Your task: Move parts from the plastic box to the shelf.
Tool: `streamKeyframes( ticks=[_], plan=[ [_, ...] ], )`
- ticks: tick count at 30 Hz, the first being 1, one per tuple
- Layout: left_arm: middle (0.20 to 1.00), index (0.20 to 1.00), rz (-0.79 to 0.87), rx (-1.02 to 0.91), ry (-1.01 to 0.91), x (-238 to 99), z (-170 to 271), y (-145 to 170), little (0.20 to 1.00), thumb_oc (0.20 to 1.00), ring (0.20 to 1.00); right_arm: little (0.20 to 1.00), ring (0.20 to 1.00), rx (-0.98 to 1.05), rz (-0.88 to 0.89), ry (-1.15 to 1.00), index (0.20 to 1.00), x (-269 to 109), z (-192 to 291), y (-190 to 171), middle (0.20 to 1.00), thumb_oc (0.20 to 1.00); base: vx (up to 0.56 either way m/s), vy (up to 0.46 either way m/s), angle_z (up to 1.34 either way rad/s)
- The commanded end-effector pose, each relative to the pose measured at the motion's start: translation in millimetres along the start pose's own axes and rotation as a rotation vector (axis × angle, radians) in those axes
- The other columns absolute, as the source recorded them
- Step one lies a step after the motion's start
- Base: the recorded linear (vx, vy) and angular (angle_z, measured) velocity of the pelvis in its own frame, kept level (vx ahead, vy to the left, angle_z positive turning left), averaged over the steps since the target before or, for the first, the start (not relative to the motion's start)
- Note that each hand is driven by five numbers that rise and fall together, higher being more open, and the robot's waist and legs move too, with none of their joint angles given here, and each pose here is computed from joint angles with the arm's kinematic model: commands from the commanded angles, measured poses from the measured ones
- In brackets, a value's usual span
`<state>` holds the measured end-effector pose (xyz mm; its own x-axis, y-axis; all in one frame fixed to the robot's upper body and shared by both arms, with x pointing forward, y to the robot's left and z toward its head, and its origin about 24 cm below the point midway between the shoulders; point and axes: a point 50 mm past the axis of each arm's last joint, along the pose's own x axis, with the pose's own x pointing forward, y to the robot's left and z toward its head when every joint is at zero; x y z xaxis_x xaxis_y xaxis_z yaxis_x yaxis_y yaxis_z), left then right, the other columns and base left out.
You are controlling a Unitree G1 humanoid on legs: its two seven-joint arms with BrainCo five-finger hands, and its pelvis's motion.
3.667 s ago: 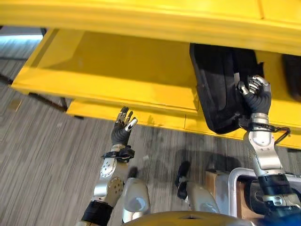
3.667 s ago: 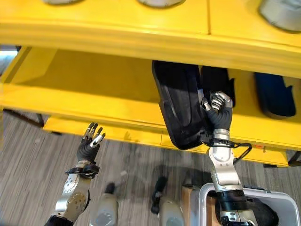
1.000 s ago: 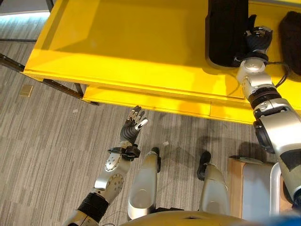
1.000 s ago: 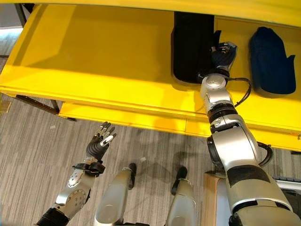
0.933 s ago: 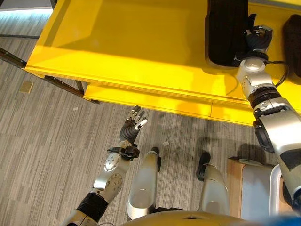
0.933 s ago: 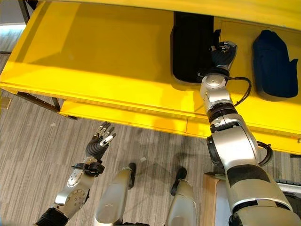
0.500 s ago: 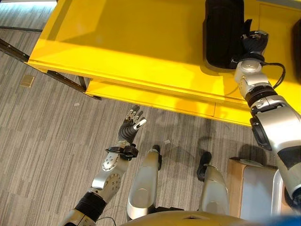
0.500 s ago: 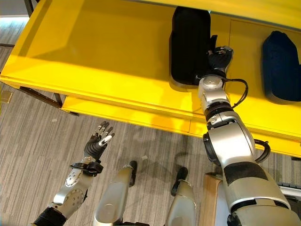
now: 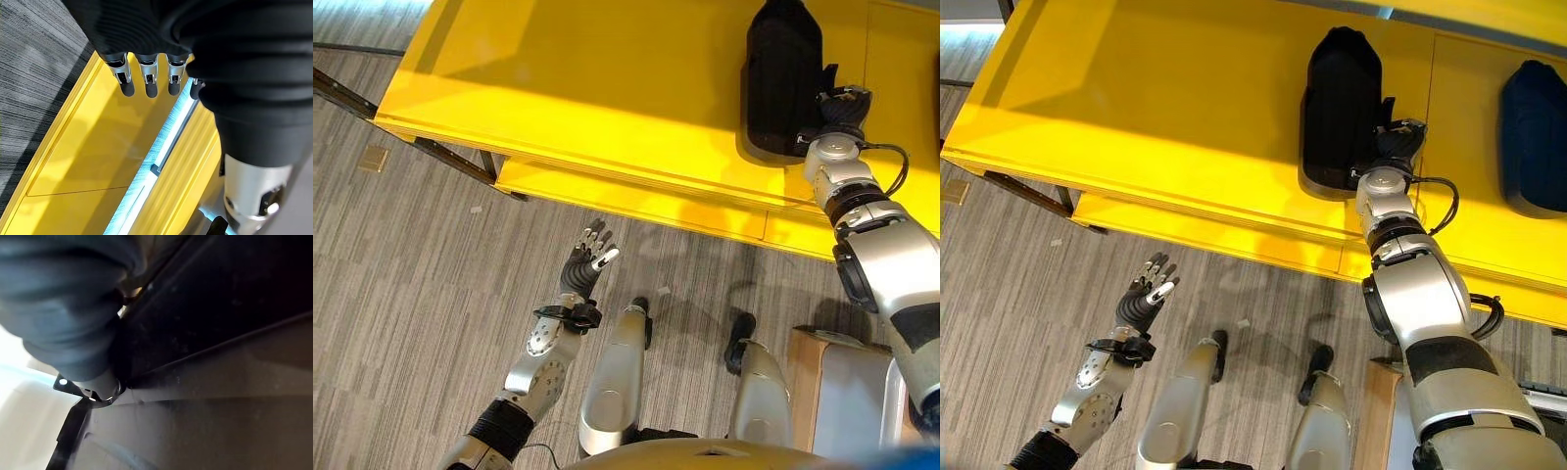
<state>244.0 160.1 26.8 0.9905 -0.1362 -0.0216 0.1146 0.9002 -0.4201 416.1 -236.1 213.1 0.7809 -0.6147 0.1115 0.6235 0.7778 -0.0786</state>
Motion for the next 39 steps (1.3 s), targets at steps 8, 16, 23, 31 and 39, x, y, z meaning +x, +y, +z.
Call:
streamKeyframes(
  ticks=[8, 16, 23, 31, 39],
  plan=[
    [1.0, 1.0, -0.104, 0.027, -0.131, 2.5, 32.1, -15.1, 1.0, 1.0, 1.0, 0.2, 0.2, 0.232, 0.002, -0.118, 0.2, -2.8, 61.6, 12.6, 0.2, 0.2, 0.0, 0.003, 0.02],
    [1.0, 1.0, -0.128, 0.025, -0.139, 1.9, 36.0, -18.8, 1.0, 1.0, 1.0, 0.2, 0.2, 0.274, -0.035, -0.119, 0.2, -0.6, 73.7, 7.2, 0.2, 0.2, 0.03, 0.017, 0.1],
    [1.0, 1.0, -0.13, 0.026, -0.149, 1.7, 38.9, -19.6, 1.0, 1.0, 1.0, 0.2, 0.2, 0.248, -0.069, -0.151, 0.2, 2.8, 84.2, -1.4, 0.2, 0.2, 0.01, 0.02, 0.09],
    [1.0, 1.0, -0.128, 0.021, -0.148, -1.2, 39.8, -17.5, 1.0, 1.0, 1.0, 0.2, 0.2, 0.215, -0.105, -0.193, 0.2, 7.0, 97.7, -13.1, 0.2, 0.2, 0.0, 0.004, 0.0],
    [1.0, 1.0, -0.134, 0.023, -0.143, -3.5, 39.6, -16.4, 1.0, 1.0, 1.0, 0.2, 0.2, 0.189, -0.154, -0.208, 0.2, 14.0, 101.1, -31.0, 0.2, 0.2, 0.0, 0.0, 0.0]
  ],
)
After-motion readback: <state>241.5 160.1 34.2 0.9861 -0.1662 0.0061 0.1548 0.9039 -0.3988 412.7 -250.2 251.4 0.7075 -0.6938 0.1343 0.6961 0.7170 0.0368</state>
